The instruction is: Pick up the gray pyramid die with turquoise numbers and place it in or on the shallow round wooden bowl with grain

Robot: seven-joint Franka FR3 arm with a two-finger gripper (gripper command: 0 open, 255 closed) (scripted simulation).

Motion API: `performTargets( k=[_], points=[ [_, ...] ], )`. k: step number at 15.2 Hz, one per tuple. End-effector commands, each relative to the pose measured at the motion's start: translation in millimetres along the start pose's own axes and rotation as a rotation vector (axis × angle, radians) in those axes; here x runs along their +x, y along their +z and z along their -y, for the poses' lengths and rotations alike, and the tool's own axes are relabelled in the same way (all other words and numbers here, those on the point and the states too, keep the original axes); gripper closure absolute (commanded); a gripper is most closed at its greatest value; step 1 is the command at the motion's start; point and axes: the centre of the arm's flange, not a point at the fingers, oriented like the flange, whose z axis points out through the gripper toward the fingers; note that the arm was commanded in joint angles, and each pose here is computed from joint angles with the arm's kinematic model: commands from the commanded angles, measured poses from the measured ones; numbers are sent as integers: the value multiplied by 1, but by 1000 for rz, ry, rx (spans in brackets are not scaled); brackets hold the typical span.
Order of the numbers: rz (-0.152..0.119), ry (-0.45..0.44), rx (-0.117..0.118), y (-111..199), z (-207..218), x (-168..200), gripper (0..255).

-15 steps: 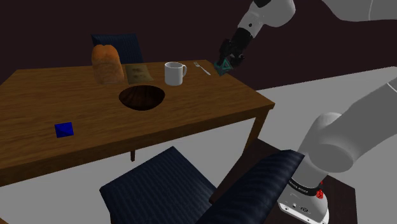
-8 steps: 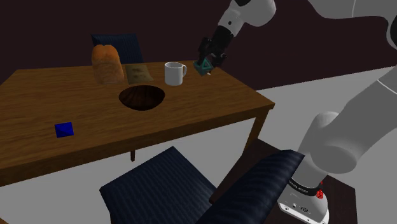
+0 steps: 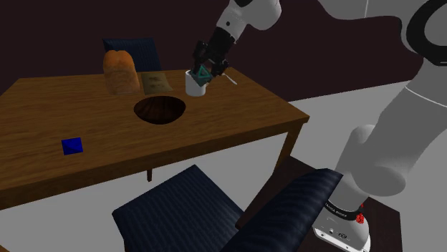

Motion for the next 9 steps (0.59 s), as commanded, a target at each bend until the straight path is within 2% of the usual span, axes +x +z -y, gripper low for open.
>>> performTargets(
  k=[1,9],
  points=[
    [-1,0,1,12,22,11,255],
    [-1,0,1,66,108,42,255]
  ],
)
